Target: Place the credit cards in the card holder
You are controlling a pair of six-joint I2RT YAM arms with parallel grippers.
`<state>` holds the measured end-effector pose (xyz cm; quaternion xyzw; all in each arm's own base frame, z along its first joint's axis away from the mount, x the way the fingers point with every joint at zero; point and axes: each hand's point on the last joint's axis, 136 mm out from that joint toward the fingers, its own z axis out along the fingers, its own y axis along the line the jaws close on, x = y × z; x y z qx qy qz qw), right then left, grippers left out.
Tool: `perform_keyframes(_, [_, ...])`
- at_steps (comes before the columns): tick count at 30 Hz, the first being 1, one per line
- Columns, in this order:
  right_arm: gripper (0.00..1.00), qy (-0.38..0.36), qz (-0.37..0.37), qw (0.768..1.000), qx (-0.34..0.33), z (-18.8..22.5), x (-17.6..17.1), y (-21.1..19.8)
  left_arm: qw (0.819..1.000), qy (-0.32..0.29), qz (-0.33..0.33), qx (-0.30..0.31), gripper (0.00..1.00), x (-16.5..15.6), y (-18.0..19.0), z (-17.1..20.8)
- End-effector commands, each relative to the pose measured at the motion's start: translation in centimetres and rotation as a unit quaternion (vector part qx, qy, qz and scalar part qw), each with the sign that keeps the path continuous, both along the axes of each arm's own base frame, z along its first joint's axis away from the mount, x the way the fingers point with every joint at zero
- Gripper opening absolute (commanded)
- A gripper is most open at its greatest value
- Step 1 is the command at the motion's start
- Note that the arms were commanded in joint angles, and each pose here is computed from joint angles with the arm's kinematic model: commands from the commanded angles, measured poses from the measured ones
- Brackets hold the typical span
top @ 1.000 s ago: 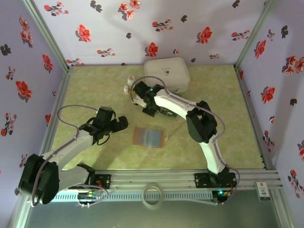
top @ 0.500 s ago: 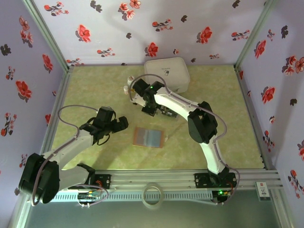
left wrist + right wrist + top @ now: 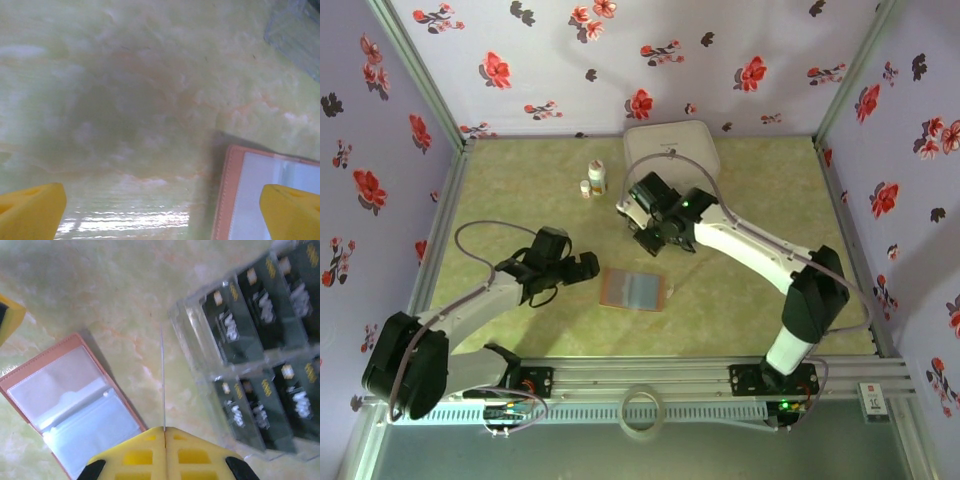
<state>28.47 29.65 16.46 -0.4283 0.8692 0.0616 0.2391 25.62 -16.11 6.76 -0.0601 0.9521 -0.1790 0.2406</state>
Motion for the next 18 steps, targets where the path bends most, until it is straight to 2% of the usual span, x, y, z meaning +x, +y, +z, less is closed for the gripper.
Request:
perform_keyframes(1, [0.00, 0.015, -0.080, 0.995, 0.063, -0.5, -0.2, -0.5, 0.999, -0.003, -0.030, -0.015, 1.00, -0.4, -2.0, -0.1])
perform_keyframes(10, [0.00, 0.070, -0.203, 0.961, 0.176, -2.6, -1.7, -3.8, 0.998, 0.009, -0.053, -0.033, 1.00, -1.3, -5.6, -1.7])
perform_keyframes(18, [0.00, 0.097, -0.252, 0.935, 0.231, -3.6, -1.8, -5.8, 0.996, 0.009, -0.074, -0.042, 1.00, -2.1, -8.7, -2.0])
